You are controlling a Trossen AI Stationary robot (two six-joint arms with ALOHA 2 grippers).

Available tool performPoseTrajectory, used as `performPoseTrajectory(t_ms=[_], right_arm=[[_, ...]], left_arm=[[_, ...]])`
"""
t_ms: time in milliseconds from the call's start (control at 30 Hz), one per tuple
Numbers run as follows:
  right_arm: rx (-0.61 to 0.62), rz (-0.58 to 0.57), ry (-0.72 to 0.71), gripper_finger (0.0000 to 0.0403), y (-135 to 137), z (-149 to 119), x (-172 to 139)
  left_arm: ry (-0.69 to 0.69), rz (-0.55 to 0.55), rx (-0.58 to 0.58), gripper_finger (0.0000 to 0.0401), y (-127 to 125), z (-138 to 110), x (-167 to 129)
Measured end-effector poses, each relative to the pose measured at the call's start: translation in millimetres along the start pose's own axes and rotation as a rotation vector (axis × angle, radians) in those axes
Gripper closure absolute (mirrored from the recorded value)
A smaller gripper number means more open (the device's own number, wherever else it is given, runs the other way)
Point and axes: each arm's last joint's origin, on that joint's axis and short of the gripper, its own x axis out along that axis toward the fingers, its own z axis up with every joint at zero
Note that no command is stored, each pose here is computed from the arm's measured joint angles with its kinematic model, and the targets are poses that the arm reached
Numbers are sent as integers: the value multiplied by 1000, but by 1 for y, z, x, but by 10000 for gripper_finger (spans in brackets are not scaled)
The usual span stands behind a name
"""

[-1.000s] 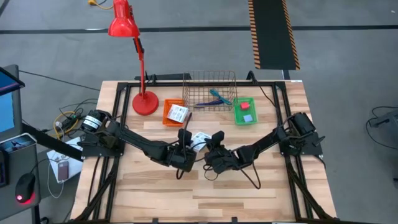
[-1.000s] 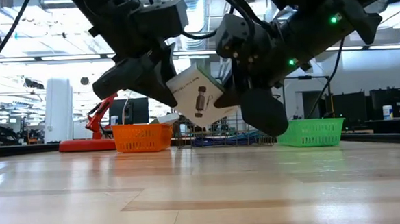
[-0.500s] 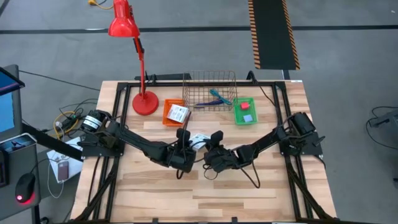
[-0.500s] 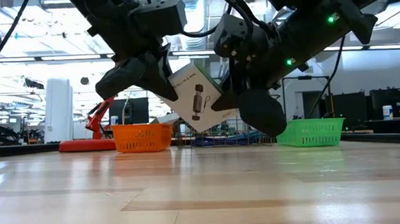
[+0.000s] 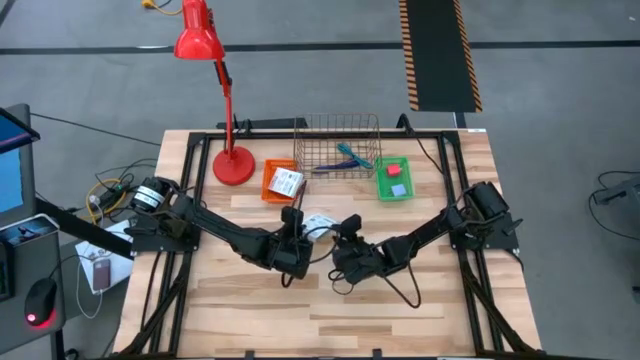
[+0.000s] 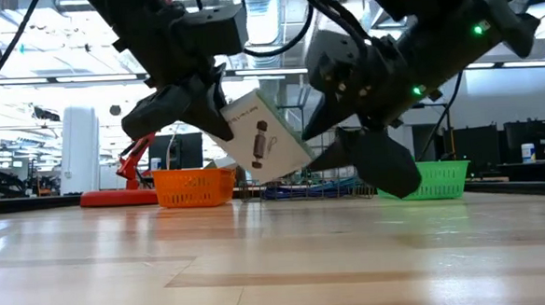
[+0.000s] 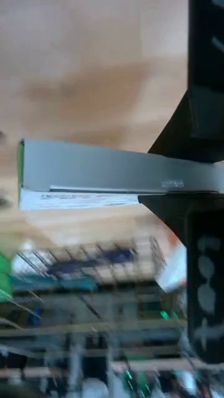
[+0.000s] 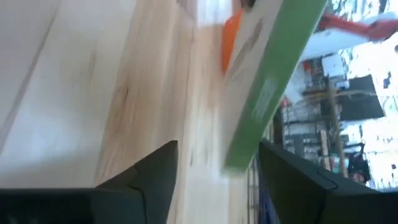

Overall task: Pick and place items into bin
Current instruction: Put the card reader box into the orange bin

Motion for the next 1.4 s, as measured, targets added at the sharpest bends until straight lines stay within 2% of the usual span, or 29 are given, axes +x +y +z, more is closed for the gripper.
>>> performPoseTrajectory(t_ms=[167,500,700,1100,1267,1400], right_arm=[[14,6,62,169,4,-8,-2],[116,-18,126,176,1,-17,4],[166,-27,143,182,-3,-19,10],[183,-32,153,186,-6,-21,13],[183,-32,153,186,-6,-21,13],[183,-32,153,187,-6,-21,13]], left_arm=[[70,83,14,374,7,-2,-6],[183,295,3,374,29,-6,-27],[244,406,-96,374,35,-24,-24],[210,560,-285,364,17,-64,-3],[213,571,-391,373,14,-75,5],[245,536,-467,363,15,-77,15]])
